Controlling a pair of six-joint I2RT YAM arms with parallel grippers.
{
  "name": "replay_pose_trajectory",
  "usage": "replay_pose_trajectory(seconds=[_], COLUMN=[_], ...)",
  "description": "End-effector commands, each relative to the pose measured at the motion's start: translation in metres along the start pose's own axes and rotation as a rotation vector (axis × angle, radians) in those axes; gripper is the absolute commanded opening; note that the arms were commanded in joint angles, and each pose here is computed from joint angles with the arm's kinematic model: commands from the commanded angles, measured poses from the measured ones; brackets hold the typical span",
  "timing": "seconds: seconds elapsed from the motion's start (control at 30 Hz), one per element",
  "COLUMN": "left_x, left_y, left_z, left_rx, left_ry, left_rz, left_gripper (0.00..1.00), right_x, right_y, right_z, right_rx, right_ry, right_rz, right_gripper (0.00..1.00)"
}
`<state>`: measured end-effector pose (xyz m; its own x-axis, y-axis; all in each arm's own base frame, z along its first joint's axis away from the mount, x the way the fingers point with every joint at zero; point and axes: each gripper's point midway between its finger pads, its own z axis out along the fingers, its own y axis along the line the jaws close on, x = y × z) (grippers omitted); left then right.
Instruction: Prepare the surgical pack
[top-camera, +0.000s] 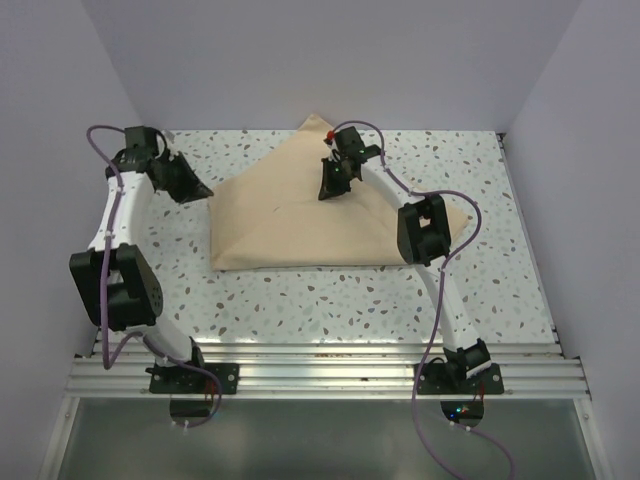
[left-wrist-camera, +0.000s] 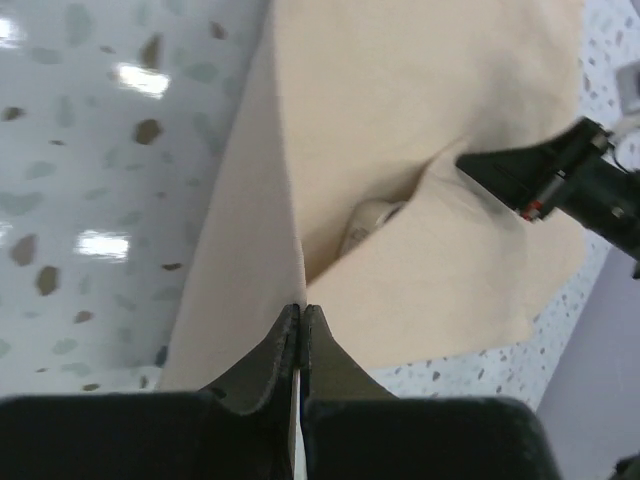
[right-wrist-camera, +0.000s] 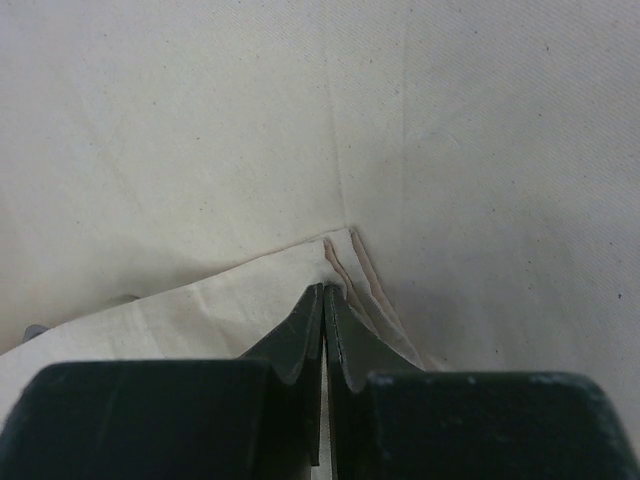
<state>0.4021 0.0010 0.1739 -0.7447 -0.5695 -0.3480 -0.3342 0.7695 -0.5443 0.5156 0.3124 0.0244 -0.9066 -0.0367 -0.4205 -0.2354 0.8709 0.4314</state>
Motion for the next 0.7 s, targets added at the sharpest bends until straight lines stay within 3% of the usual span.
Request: replay_pose_trajectory(seconds=[0.0,0.13,0.37,0.67], left_x=[0.018,0.034,0.054,0.106], left_y=[-0.091,-0.153,-0.228,-0.291], left_z=[-0.03,-0.041,-0.05,-0.015], left_rx=[0.187,0.31,0.486,0.533], left_ry=[0.001,0.026,0.092,0.223], left_rz=[0.036,0.052,0.031,0.098], left_gripper=[0.0,0.0,0.0,0.0], right_x=[0.047,0.051,0.055,0.068], right_y=[-0.035,-0.036,-0.039,-0.041], right_z=[0.009,0.012,0.017,0.026], right_rx=[0.141,0.152,0.164,0.147], right_ry=[0.154,0.161,0.175,0.215], right_rz=[0.004,-0.003,-0.002,0.027], right_gripper=[0.02,0.02,0.02,0.01])
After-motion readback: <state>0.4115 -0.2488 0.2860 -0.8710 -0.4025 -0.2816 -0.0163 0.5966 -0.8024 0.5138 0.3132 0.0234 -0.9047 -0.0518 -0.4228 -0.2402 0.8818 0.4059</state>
